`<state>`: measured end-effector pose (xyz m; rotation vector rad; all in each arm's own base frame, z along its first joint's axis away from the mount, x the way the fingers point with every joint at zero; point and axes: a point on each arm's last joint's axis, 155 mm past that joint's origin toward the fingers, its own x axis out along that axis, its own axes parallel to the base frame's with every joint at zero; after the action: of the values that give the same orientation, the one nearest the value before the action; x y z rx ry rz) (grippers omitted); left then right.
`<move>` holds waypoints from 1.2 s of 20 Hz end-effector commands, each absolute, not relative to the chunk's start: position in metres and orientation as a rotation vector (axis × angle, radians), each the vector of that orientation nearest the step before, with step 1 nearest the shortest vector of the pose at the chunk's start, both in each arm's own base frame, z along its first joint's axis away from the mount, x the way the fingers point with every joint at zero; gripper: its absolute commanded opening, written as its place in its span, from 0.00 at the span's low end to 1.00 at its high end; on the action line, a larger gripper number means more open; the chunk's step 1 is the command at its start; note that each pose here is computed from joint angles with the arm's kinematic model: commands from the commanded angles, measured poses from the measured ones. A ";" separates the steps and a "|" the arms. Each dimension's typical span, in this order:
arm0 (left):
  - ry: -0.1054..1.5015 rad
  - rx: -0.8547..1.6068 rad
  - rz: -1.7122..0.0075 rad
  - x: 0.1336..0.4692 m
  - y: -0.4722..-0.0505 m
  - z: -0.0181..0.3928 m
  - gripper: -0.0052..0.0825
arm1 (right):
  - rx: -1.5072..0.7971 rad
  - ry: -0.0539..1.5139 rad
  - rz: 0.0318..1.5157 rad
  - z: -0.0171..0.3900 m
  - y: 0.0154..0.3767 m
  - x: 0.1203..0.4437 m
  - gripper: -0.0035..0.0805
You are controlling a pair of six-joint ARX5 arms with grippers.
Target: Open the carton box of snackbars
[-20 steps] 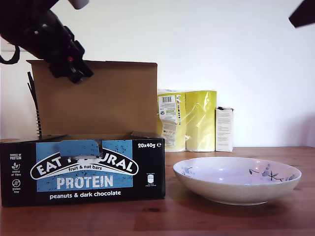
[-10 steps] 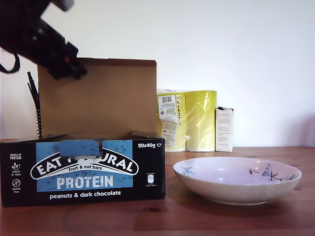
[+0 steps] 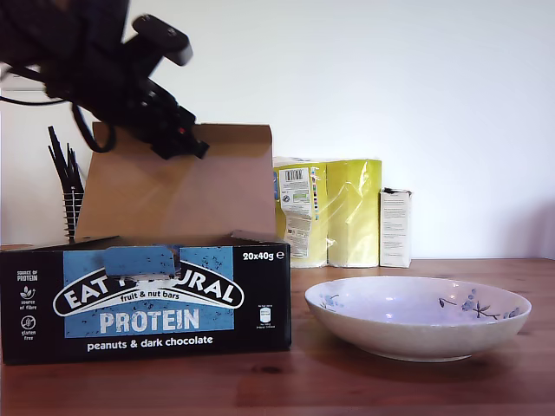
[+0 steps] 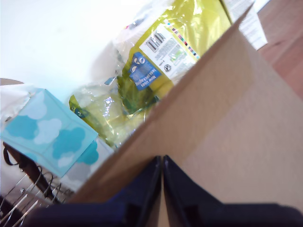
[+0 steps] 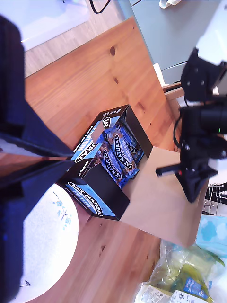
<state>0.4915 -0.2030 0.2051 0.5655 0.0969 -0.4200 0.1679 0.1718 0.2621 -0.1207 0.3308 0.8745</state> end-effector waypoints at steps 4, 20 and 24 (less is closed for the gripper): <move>0.237 0.521 -0.459 0.514 -0.203 0.160 0.04 | -0.122 0.359 0.877 0.257 0.174 0.170 0.03; 0.903 0.276 -0.599 0.463 -0.190 0.049 0.03 | -0.137 0.394 0.851 0.248 0.169 0.171 0.03; 0.890 0.272 -0.596 0.468 -0.190 0.059 0.04 | -0.145 0.390 0.853 0.248 0.169 0.171 0.03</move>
<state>0.4763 -0.1928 0.0881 0.2753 0.8090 -0.5942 0.1714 0.1684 0.2460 -0.1397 0.4004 0.8478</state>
